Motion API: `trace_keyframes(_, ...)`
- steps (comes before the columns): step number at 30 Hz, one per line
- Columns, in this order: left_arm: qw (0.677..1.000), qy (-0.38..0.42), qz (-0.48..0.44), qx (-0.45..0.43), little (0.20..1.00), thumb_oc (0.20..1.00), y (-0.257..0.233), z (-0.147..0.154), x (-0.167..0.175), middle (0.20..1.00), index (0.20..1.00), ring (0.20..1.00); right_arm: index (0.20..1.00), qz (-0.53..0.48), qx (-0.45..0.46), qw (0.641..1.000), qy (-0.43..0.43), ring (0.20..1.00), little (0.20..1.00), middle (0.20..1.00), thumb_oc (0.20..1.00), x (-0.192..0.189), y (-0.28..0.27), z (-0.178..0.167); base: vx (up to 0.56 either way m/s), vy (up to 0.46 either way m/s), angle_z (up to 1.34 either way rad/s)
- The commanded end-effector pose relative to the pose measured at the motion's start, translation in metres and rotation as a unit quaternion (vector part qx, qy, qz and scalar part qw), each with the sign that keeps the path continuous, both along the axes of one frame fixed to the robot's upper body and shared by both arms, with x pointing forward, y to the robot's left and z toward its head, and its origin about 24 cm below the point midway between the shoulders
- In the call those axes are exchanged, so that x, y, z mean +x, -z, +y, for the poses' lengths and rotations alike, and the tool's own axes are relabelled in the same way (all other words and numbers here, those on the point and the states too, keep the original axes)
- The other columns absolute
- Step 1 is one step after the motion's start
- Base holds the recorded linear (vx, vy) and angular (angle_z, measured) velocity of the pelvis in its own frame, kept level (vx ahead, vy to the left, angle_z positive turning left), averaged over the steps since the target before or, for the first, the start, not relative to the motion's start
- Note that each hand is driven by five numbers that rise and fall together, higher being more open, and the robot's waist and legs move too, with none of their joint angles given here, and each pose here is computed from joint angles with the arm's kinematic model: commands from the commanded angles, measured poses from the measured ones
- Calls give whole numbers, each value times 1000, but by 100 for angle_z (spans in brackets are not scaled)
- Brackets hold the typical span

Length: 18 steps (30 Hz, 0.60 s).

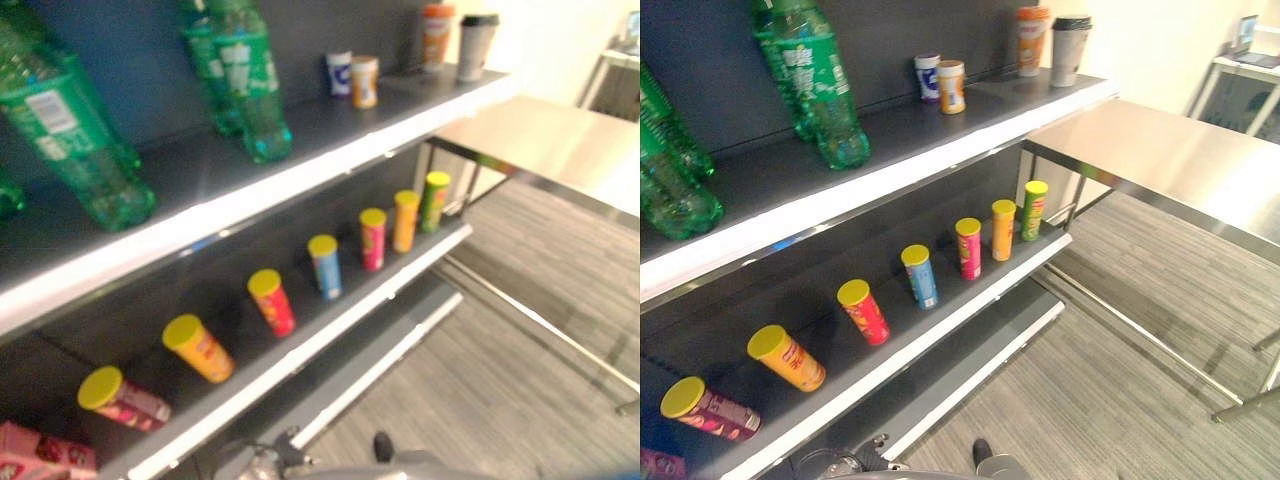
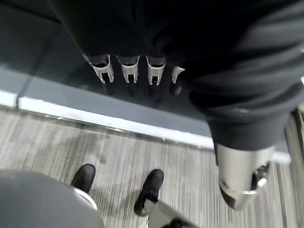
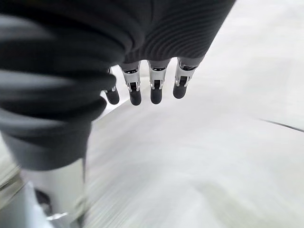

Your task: Put the goods on the table back onto the shelves and tidy them up.

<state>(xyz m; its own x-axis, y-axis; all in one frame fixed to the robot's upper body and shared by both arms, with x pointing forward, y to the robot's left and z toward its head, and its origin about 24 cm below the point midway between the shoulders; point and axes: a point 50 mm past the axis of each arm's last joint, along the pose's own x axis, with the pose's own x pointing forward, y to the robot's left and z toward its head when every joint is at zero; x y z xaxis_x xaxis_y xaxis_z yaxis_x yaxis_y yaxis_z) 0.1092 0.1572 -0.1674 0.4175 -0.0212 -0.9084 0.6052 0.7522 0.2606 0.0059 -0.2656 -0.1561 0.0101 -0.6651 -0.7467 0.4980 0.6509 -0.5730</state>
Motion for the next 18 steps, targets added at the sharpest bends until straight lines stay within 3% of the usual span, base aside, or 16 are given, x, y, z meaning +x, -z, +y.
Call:
trace_keyframes(1, 1000, 0, 4, 16, 1000, 1000, -3, 17, 12, 1000, 1000, 1000, 1000, -116, 18, 978, 175, 1000, 1000, 1000, 1000, 34, -2, -6, -68, 63, 2)
trace_keyframes(5, 1000, 4, 21, 20, 1000, 1000, -1, 23, 3, 1000, 1000, 1000, 1000, -151, 50, 951, 266, 1000, 1000, 1000, 1000, 42, 2, 4, -208, 37, -20)
trace_keyframes(14, 998, -48, 13, 44, 1000, 1000, -5, 42, 8, 1000, 1000, 1000, 1000, -122, 48, 943, 306, 1000, 1000, 1000, 1000, 30, 5, 8, -203, -79, -111)
trace_keyframes(18, 992, -117, 18, 49, 1000, 1000, -3, 54, -7, 1000, 1000, 1000, 1000, -132, 45, 944, 298, 1000, 1000, 1000, 1000, 50, 3, 12, -172, -255, -120)
